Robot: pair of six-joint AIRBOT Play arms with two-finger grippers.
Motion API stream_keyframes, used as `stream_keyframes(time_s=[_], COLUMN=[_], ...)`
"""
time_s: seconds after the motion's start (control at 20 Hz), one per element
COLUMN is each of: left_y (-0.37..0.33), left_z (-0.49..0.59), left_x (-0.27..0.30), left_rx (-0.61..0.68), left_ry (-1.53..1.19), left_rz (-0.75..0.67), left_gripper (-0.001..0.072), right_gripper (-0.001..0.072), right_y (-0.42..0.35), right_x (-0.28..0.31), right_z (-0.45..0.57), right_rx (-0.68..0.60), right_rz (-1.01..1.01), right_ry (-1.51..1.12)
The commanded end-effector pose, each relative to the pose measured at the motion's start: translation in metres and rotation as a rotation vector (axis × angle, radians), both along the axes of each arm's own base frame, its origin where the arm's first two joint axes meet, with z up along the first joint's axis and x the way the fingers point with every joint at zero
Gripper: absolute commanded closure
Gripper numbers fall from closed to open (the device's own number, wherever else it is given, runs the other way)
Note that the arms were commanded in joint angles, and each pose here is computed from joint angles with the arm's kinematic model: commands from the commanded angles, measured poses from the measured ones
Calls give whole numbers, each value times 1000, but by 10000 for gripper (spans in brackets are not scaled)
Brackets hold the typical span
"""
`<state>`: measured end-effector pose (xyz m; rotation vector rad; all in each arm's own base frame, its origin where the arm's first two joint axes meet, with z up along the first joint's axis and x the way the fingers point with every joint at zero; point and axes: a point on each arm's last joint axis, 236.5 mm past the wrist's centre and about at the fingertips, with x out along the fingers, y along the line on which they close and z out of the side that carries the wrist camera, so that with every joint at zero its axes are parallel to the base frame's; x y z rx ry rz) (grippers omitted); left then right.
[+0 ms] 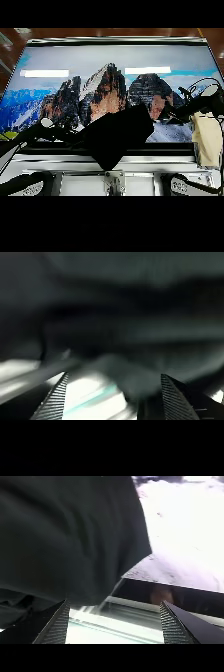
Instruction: Fold the shirts.
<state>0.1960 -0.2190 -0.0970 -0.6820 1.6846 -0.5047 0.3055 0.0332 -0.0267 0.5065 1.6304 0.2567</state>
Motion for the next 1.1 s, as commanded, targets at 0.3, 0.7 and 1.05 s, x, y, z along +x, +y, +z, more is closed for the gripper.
stream_keyframes(time_s=[0.3, 0.7, 1.05], left_y=[-14, -13, 64], left_z=[2, 48, 125], left_x=[26, 54, 132], left_rx=[-32, -51, 312], left_ry=[-136, -311, -575], left_rz=[43, 19, -158], left_gripper=[667, 667, 669], right_gripper=[14, 239, 651], right_y=[25, 72, 80], right_x=[-23, 5, 63], right_z=[-61, -107, 17], right_rx=[74, 78, 112], right_rz=[-139, -154, 55], right_ry=[101, 61, -415])
